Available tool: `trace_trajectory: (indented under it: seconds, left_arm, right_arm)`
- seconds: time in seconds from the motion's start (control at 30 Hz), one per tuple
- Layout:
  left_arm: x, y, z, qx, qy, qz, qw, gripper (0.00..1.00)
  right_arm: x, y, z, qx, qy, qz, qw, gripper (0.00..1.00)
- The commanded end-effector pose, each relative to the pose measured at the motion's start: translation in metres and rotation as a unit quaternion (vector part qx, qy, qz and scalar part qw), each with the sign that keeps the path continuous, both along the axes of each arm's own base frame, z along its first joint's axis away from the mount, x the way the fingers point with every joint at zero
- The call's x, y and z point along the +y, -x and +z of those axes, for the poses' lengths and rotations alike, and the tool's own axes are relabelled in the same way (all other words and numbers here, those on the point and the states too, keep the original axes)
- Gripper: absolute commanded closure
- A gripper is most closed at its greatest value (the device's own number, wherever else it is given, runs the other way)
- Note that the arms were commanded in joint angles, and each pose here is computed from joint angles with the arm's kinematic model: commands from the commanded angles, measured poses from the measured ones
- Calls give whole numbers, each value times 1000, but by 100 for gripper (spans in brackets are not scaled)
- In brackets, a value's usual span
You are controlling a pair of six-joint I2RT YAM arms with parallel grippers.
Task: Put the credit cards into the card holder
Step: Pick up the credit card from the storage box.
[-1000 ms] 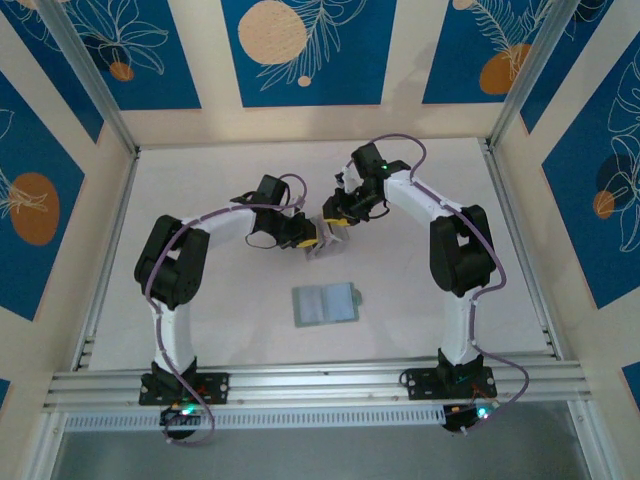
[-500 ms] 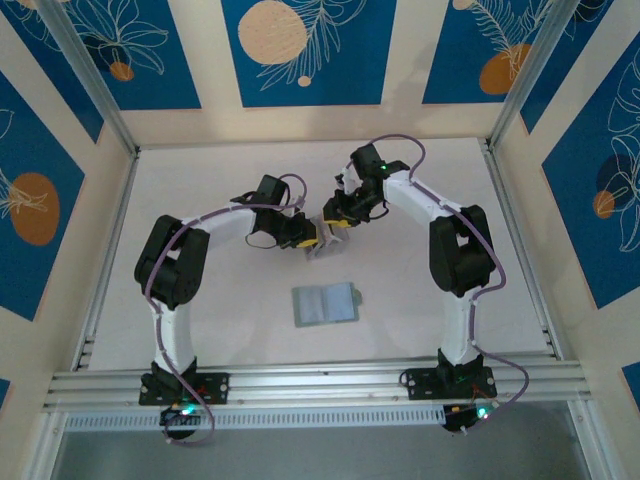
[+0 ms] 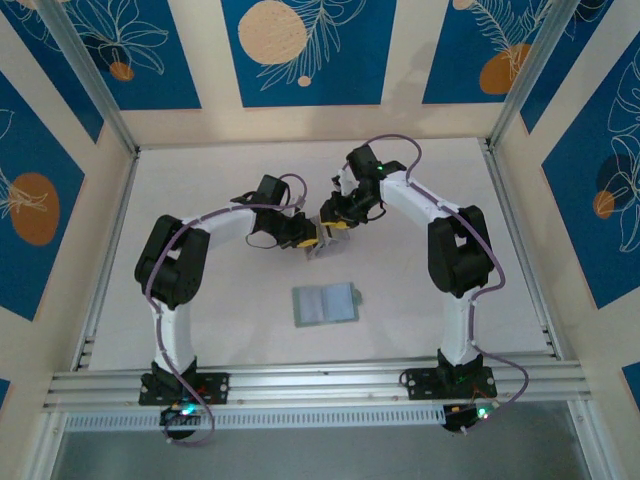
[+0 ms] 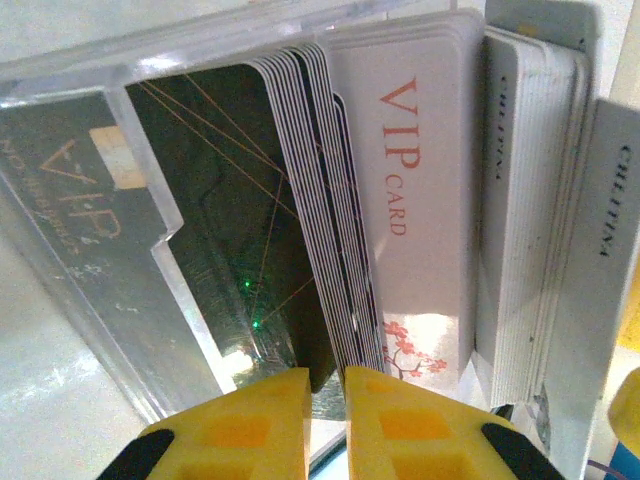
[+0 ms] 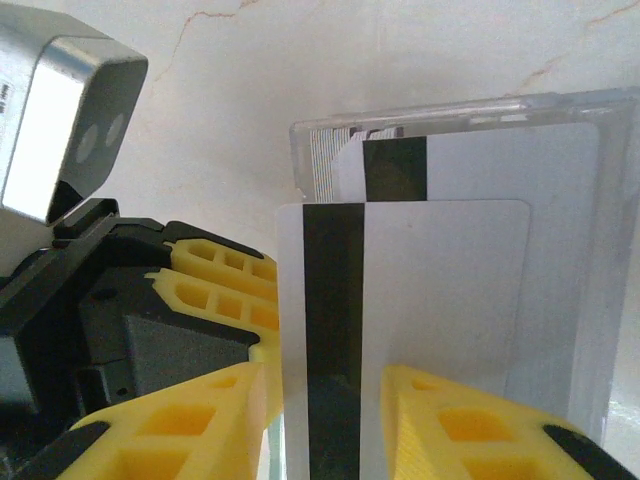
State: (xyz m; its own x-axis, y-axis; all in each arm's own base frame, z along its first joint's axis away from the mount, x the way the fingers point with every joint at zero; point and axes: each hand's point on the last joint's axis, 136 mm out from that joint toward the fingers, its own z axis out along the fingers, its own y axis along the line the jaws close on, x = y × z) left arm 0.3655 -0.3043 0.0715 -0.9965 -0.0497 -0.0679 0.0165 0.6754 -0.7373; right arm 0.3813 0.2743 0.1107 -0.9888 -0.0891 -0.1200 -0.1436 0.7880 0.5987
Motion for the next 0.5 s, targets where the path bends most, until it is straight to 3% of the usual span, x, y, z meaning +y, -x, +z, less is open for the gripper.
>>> trace_trajectory:
  seconds: [0.0, 0.47]
  left_arm:
    - [5, 5, -22, 21, -14, 3, 1000, 85]
    - [5, 5, -20, 20, -13, 3, 1000, 85]
  right_arm:
    - [2, 4, -6, 8, 15, 12, 1000, 63]
    - [-2, 3, -12, -9, 61, 15, 998, 62]
